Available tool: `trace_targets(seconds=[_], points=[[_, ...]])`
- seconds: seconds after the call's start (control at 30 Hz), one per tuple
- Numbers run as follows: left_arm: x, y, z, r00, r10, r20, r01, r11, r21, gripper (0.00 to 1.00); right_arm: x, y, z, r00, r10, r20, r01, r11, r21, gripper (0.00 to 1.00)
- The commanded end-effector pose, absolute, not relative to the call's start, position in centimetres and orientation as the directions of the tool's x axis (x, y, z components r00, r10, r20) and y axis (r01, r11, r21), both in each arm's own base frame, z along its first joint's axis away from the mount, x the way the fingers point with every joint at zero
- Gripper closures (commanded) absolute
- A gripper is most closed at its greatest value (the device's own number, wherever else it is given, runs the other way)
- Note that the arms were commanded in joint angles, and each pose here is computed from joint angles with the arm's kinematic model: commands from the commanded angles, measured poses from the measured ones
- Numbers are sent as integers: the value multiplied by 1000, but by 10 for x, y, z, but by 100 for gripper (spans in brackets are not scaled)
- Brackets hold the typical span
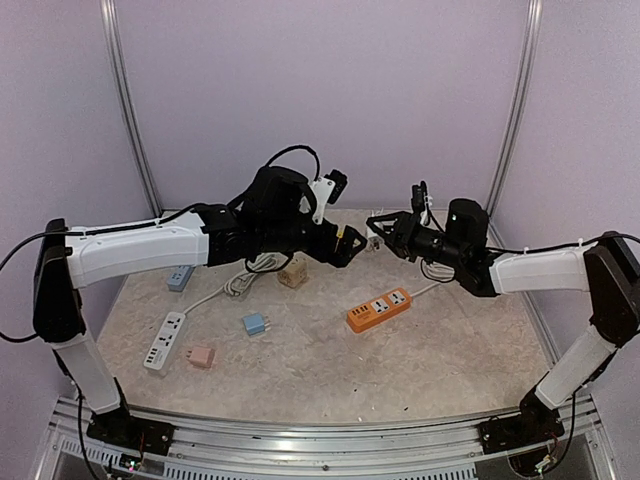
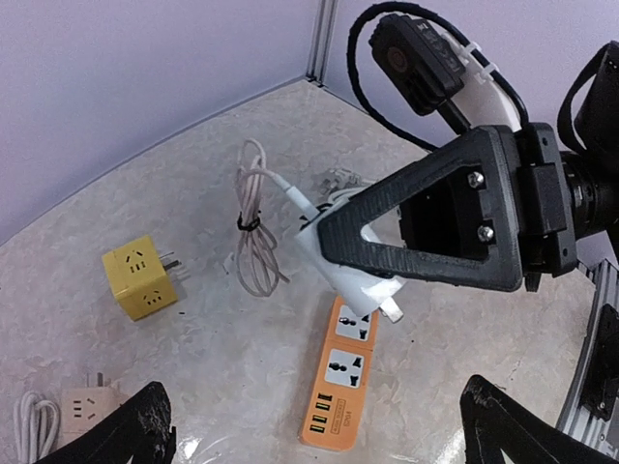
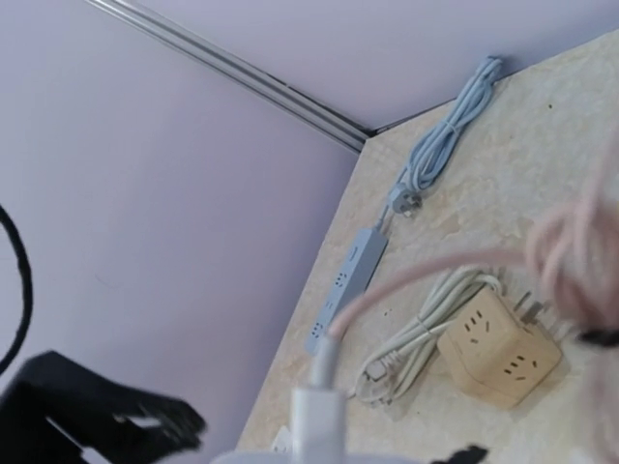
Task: Insert the plug
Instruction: Adjust the plug.
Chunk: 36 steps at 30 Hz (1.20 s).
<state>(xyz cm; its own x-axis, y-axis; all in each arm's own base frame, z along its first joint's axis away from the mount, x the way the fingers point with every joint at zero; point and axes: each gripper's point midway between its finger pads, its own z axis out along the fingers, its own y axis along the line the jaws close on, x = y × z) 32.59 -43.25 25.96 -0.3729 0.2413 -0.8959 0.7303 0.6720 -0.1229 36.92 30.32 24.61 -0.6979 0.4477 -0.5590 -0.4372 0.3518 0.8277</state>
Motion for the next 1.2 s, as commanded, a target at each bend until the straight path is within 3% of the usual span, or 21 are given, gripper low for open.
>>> trace_targets(seconds=[0.0, 0.6, 1.17], points=[[317, -461, 265, -329, 253, -910, 813, 566, -136, 1, 363, 298, 267, -683, 466, -562, -475, 300, 827, 82], [342, -480, 252, -279, 277, -919, 814, 576, -73, 1, 355, 303, 274, -714, 452, -536, -483, 237, 843, 82], [361, -467, 251, -304, 247, -920, 786, 611, -96, 27, 353, 307, 275, -733, 434, -523, -480, 214, 851, 82]])
